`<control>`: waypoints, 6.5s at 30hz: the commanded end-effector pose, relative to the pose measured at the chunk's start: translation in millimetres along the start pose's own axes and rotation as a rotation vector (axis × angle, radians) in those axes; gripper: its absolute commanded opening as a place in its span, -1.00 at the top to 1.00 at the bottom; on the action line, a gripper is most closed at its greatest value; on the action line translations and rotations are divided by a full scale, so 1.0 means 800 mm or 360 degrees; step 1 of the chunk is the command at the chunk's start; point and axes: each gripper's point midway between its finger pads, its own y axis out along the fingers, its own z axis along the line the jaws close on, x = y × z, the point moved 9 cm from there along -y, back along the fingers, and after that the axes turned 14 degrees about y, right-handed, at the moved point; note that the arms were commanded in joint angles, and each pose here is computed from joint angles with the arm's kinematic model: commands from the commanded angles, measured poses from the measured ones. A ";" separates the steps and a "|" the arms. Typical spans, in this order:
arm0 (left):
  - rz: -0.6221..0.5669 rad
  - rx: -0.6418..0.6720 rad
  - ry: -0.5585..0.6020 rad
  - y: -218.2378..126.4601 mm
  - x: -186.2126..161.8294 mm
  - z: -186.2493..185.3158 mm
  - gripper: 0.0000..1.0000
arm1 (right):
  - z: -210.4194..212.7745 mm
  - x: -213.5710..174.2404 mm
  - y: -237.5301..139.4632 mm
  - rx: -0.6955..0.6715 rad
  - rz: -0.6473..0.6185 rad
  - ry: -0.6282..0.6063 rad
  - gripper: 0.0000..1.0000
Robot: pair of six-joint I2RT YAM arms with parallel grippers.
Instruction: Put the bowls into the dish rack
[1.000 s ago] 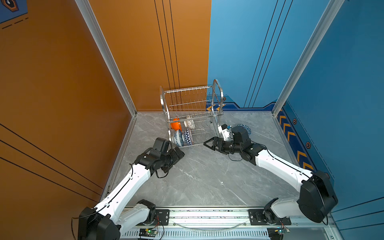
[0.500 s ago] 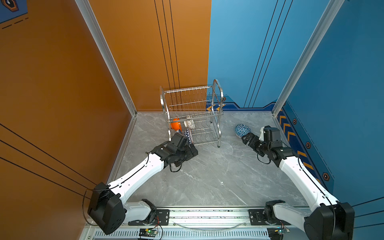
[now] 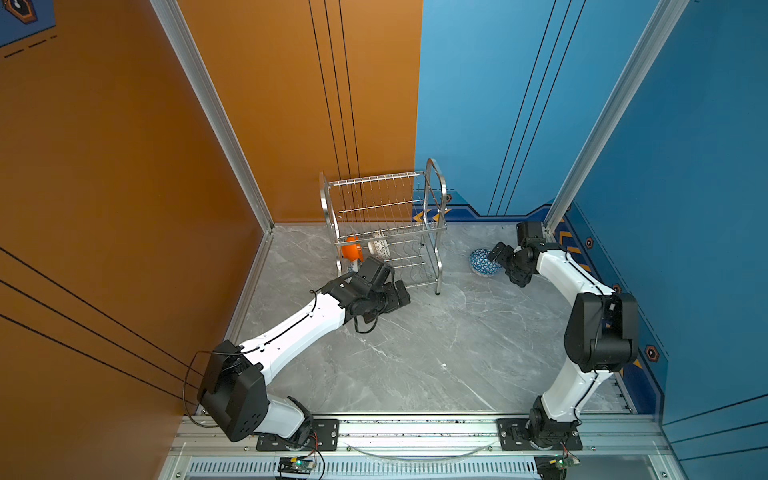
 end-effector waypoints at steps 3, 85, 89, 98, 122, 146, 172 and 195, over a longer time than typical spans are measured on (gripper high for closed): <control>-0.0032 -0.0023 0.0071 -0.010 0.001 -0.008 -0.96 | -0.002 0.015 0.031 -0.0181 0.0045 -0.0083 -0.75; 0.0259 0.0079 0.0056 0.070 -0.009 0.041 -0.40 | 0.077 -0.291 -0.042 0.0163 0.0507 -0.1386 -0.25; 0.0271 0.0090 0.0023 0.078 -0.014 0.046 -0.31 | 0.080 -0.282 -0.054 0.0197 0.0483 -0.1348 -0.68; 0.0303 0.0080 -0.0029 0.098 -0.016 0.050 -0.01 | 0.080 -0.275 -0.072 0.0235 0.0463 -0.1294 -1.00; 0.0424 0.0183 0.0027 0.130 -0.033 0.052 0.45 | 0.053 -0.253 -0.097 0.0241 0.0409 -0.1171 -1.00; 0.0082 0.0418 0.0101 0.025 0.011 0.008 1.00 | 0.006 -0.209 -0.117 0.0275 0.0324 -0.0903 -1.00; -0.0488 0.1512 0.0022 -0.008 0.042 -0.074 1.00 | -0.063 -0.174 -0.192 0.0485 0.0209 -0.0548 -1.00; -0.0513 0.1733 -0.0135 0.046 0.040 -0.073 1.00 | -0.132 -0.196 -0.265 0.0457 0.0185 -0.0488 -1.00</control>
